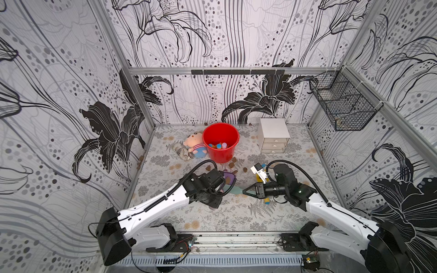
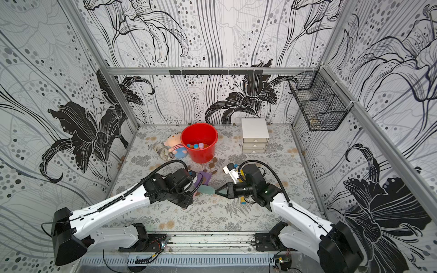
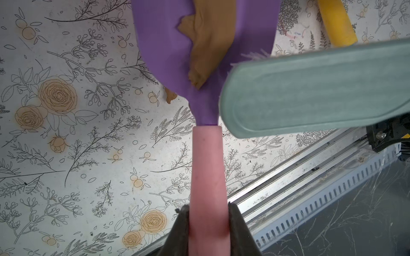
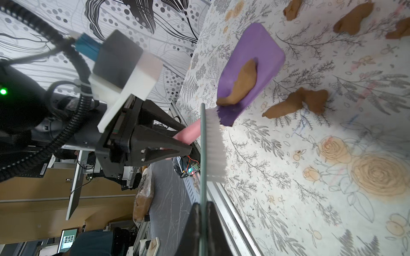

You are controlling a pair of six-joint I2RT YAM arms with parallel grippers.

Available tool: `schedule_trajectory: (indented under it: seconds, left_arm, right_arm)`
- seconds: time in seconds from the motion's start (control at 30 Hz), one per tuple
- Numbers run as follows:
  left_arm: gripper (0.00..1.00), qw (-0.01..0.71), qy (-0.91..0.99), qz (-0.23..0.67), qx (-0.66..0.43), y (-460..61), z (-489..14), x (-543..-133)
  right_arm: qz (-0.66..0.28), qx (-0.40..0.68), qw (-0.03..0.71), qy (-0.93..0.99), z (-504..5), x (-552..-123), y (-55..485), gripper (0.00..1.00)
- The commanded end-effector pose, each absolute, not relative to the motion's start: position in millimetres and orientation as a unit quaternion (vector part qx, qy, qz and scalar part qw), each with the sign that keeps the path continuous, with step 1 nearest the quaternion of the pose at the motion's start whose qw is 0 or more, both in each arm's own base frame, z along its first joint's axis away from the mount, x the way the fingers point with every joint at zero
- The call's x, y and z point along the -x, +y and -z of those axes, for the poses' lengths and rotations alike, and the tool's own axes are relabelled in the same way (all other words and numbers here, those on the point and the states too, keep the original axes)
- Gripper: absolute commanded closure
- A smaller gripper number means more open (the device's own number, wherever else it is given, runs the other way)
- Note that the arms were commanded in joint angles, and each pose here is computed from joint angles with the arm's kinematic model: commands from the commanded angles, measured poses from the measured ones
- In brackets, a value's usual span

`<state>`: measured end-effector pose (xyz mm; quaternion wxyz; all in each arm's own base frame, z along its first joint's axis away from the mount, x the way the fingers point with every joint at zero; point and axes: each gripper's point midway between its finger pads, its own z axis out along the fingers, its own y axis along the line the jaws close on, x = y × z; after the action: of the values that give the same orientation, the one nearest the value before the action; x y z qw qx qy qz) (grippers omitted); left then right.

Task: Brush the soil off the hand trowel and place it into the bucket
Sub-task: Brush off the soil from the hand trowel.

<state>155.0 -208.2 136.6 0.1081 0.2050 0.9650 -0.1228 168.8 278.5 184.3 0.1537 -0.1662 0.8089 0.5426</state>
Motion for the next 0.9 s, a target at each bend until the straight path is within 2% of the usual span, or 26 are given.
schedule_trajectory:
  seconds: [0.0,0.2,0.3,0.4,0.5,0.6,0.87]
  left_arm:
    - [1.00,0.113,0.960,0.133,-0.220,-217.9,-141.6,-158.9]
    - [1.00,0.112,0.955,0.146,-0.232,-227.5,-145.4,-155.1]
    - [1.00,0.112,0.955,0.154,-0.227,-227.5,-147.1,-153.0]
    - [1.00,0.109,0.958,0.151,-0.217,-223.8,-145.9,-152.2]
    - [1.00,0.110,0.961,0.147,-0.206,-219.1,-145.7,-154.6]
    - [1.00,0.113,0.961,0.148,-0.204,-219.5,-146.9,-157.9]
    - [1.00,0.108,0.957,0.166,-0.212,-230.1,-148.8,-158.4]
  right_arm:
    - [-0.562,0.180,0.167,0.790,-206.6,-174.2,288.0,1.00]
    - [-0.516,0.189,0.169,0.818,-189.9,-186.2,286.6,1.00]
    - [-0.481,0.187,0.188,0.836,-186.3,-199.1,269.0,1.00]
    - [-0.480,0.154,0.216,0.836,-197.5,-215.1,239.1,1.00]
    - [-0.483,0.148,0.234,0.831,-210.2,-211.8,228.4,1.00]
    - [-0.523,0.143,0.220,0.811,-217.4,-198.9,237.3,1.00]
    - [-0.533,0.162,0.186,0.809,-195.4,-184.4,266.4,1.00]
